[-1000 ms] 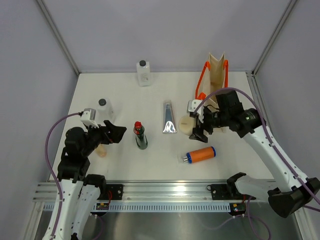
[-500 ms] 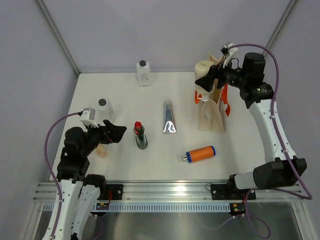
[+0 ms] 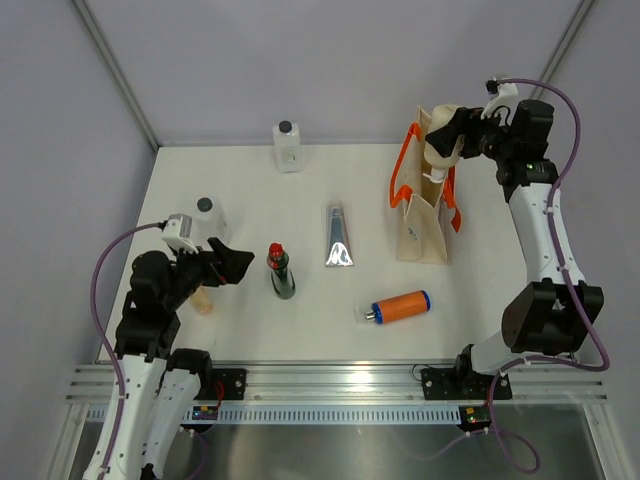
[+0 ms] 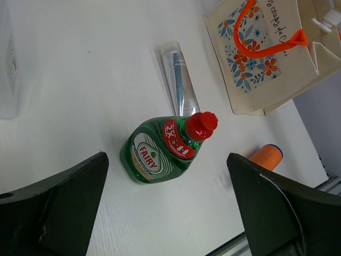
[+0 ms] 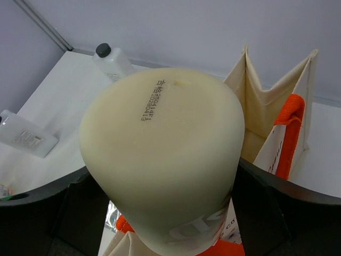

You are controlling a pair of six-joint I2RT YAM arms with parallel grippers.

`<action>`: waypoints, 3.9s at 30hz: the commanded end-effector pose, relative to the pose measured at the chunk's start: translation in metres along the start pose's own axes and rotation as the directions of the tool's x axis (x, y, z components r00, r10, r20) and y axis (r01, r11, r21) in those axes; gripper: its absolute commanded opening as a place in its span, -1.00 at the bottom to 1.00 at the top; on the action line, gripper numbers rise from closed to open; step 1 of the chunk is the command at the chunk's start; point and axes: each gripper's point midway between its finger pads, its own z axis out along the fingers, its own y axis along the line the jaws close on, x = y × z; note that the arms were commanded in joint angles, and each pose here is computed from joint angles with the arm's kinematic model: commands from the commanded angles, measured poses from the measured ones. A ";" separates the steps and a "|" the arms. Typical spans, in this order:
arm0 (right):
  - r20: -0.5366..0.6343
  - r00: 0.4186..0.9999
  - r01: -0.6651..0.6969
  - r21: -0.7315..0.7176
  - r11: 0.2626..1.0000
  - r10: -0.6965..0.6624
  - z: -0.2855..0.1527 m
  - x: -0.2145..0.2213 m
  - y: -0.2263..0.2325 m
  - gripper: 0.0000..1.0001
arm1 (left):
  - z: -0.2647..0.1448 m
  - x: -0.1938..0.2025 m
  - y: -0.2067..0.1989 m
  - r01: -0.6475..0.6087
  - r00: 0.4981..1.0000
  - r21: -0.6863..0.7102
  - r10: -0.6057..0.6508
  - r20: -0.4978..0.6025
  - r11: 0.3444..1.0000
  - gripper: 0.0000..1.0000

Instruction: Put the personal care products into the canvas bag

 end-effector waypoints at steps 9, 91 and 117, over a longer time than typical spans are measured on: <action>0.075 0.978 0.162 0.315 0.935 -0.194 0.001 -0.032 -0.059 -1.00 | 0.005 -0.013 -0.011 -0.022 0.999 0.060 0.020 0.036 0.998 0.98; -0.213 0.976 0.069 0.499 0.864 0.046 0.044 0.047 0.011 -1.00 | -0.016 0.002 -0.024 -0.047 0.999 0.113 0.048 -0.006 0.992 0.98; -0.119 0.936 0.258 -0.405 0.877 -0.330 0.005 0.014 0.127 0.93 | -0.012 0.009 -0.031 -0.033 0.999 0.175 0.040 -0.036 0.984 0.98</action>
